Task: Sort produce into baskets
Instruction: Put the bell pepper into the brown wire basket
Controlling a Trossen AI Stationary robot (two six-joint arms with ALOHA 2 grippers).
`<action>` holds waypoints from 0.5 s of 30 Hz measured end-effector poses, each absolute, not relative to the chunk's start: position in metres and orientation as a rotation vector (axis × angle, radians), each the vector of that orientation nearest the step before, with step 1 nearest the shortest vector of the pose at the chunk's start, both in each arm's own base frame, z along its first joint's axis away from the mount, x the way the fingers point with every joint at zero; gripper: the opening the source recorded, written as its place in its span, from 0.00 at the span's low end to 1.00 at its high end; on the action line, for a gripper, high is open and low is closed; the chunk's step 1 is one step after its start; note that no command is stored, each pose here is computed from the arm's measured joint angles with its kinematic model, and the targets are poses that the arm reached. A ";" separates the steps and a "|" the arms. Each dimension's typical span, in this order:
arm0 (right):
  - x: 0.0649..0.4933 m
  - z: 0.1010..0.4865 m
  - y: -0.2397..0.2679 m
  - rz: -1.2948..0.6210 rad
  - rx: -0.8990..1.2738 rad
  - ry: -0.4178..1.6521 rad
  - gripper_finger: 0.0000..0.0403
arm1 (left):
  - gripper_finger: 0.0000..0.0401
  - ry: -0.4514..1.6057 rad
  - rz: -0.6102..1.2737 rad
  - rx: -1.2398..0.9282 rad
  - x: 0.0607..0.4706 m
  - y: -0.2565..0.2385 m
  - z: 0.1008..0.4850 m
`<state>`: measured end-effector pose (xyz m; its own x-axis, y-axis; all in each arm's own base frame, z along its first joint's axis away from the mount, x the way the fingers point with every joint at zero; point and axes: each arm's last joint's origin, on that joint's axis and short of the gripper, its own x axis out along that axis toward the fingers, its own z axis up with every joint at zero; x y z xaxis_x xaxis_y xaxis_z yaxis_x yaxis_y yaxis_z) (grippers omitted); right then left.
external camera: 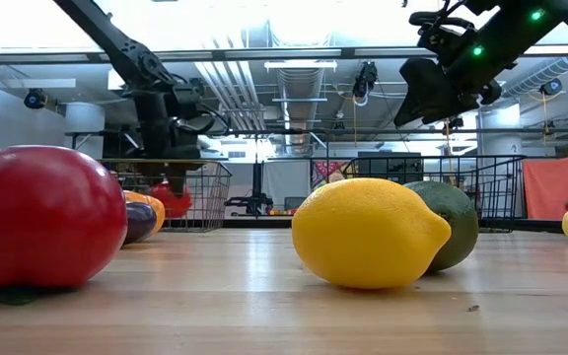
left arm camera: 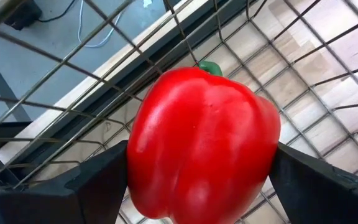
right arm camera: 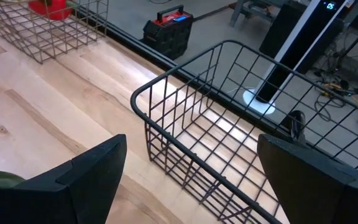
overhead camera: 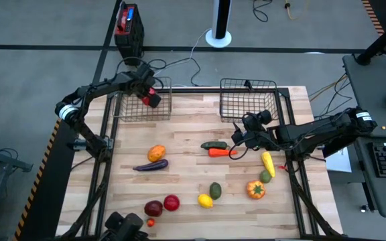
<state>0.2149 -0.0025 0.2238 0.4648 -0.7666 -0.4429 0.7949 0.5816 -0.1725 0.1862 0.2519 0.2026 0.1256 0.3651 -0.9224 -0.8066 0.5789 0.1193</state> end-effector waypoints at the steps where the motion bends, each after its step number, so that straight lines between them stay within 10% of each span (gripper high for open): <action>1: 0.215 0.224 -0.002 -0.960 0.061 0.512 0.88 | 0.82 1.156 0.900 -0.470 0.185 0.252 0.202; 15: 0.215 0.224 -0.002 -0.957 0.061 0.513 0.88 | 0.82 1.210 0.870 -0.455 0.179 0.250 0.196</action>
<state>0.2149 -0.0024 0.2237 0.4660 -0.7651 -0.4443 0.7937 0.5834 -0.1723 0.1791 0.2503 0.1963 0.0967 0.3346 -0.9374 -0.7821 0.6081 0.1363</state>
